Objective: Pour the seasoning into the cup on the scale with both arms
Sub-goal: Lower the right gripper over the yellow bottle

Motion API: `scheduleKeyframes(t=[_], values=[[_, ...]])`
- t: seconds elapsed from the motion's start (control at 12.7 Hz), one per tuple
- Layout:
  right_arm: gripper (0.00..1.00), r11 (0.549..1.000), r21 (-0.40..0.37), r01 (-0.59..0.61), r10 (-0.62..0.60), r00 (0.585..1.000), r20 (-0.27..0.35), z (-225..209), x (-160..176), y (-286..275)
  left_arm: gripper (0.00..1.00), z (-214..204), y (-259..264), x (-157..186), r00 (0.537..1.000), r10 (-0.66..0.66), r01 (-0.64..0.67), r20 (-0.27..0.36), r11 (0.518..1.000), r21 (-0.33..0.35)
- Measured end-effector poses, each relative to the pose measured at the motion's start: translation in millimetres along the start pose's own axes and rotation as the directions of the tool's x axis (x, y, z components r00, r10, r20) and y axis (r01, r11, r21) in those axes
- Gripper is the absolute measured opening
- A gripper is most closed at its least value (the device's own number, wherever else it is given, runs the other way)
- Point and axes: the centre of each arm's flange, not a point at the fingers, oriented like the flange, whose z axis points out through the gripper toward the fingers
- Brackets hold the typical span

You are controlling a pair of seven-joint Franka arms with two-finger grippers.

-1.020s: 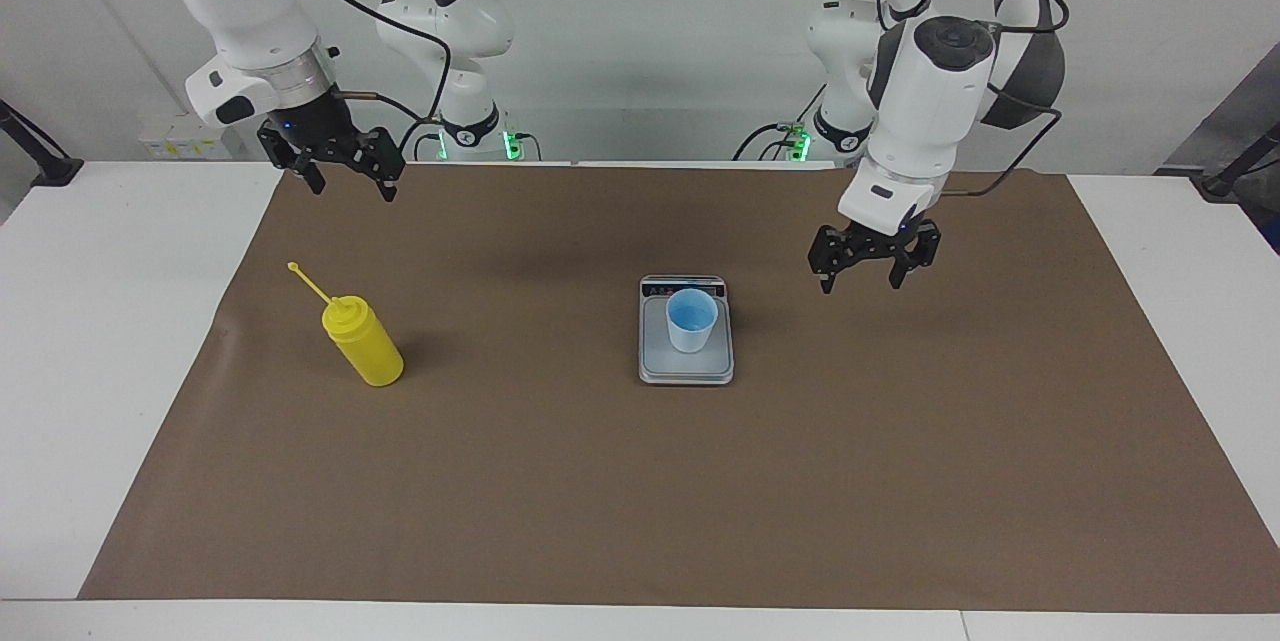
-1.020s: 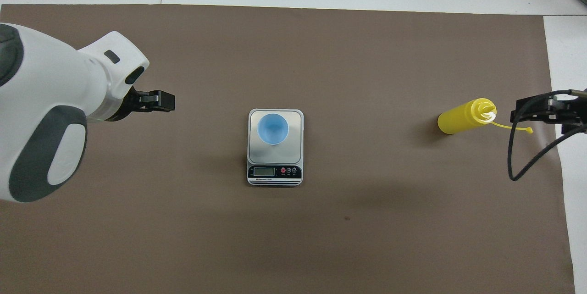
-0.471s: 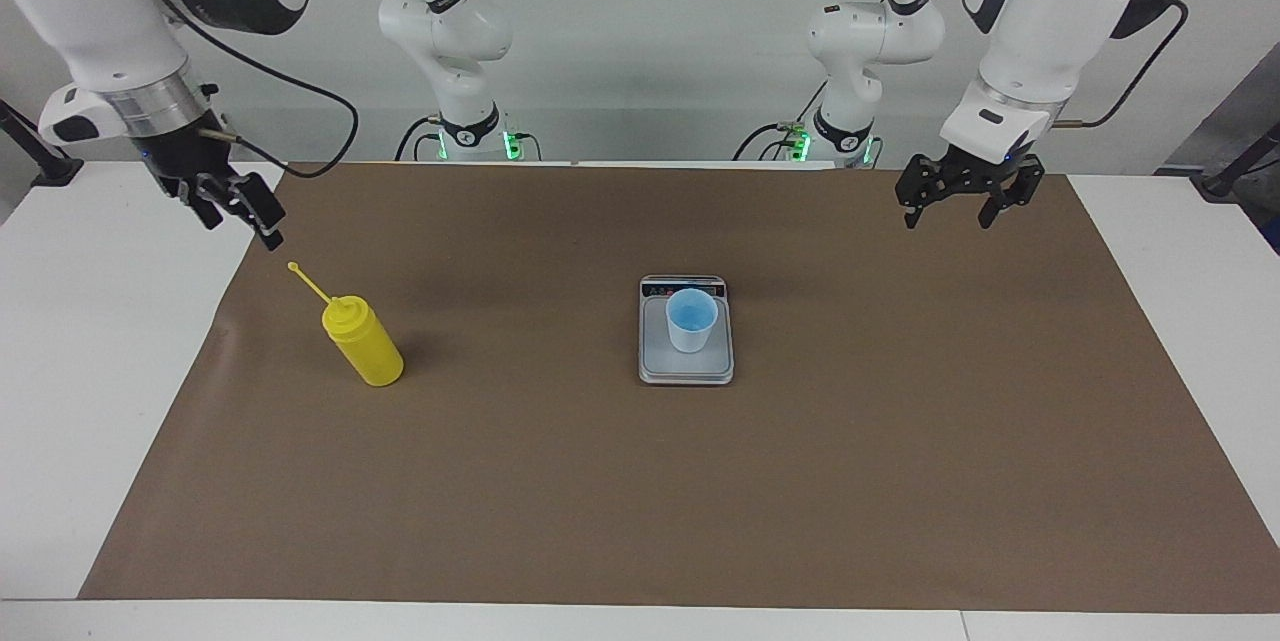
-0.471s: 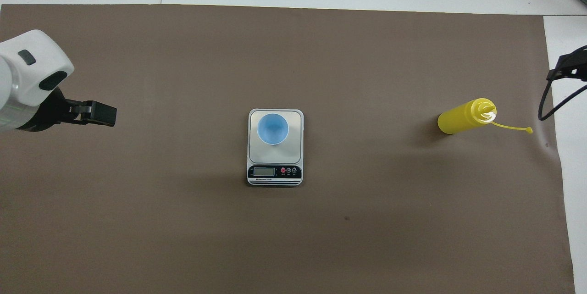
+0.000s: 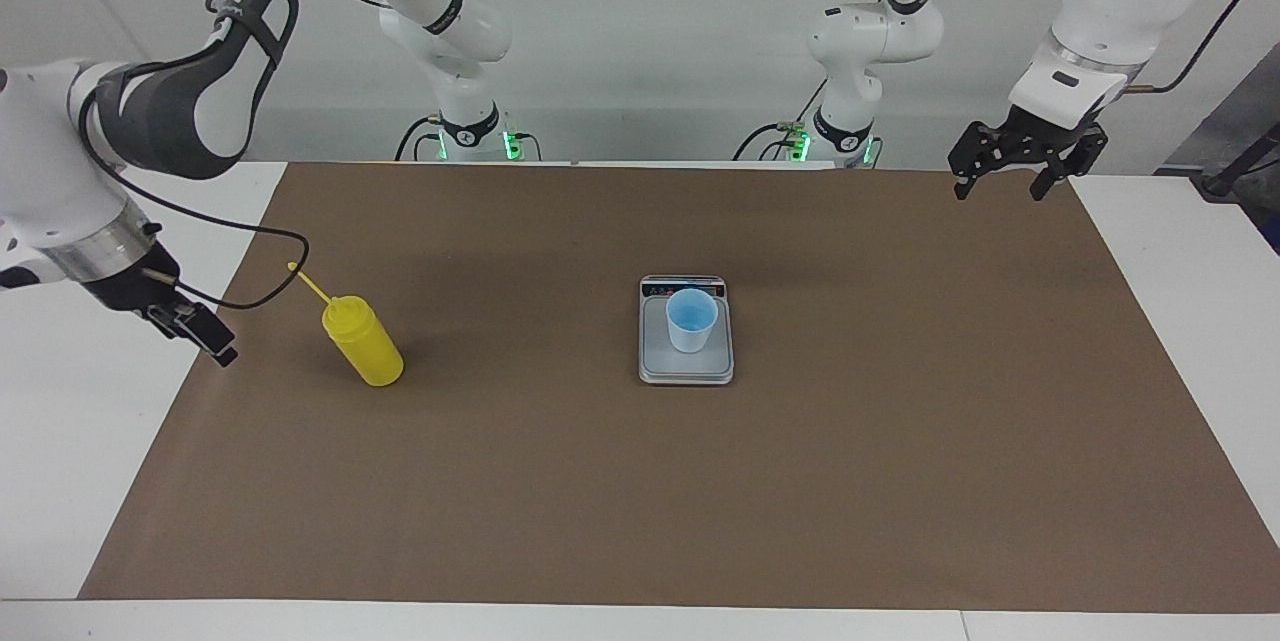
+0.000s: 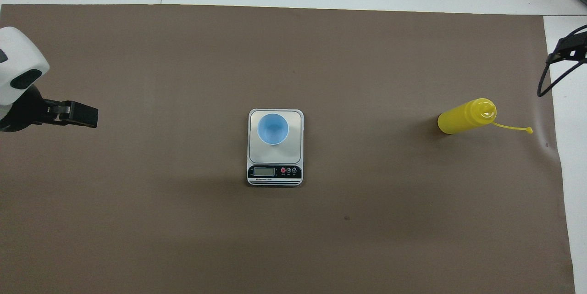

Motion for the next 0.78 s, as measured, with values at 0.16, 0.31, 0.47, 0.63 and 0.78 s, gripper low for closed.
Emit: scheduleKeyframes(t=[0.16, 0.31, 0.47, 0.63, 0.78], values=[[1.0, 0.997, 0.039, -0.063, 0.062, 0.997, 0.043, 25, 6, 1, 1.0, 0, -11, 0, 1.0, -0.024, 0.024, 0.0, 0.999, -0.029], [1.0, 0.989, 0.066, -0.132, 0.126, 0.988, 0.092, 53, 10, 0, 1.0, 2, -24, 0, 1.0, -0.008, 0.008, 0.004, 0.999, -0.033], [1.0, 0.97, 0.119, -0.212, 0.191, 0.967, 0.166, 85, 13, 3, 1.0, 8, -26, -1, 1.0, 0.014, -0.013, 0.013, 0.999, -0.035], [1.0, 0.937, 0.122, -0.326, 0.29, 0.925, 0.246, 100, 12, 10, 1.0, 9, -21, -3, 0.999, 0.027, -0.026, 0.025, 0.999, -0.034], [1.0, 0.907, 0.099, -0.409, 0.361, 0.877, 0.318, 103, 4, 4, 1.0, 8, -15, -7, 0.998, 0.042, -0.041, 0.042, 0.999, -0.019]])
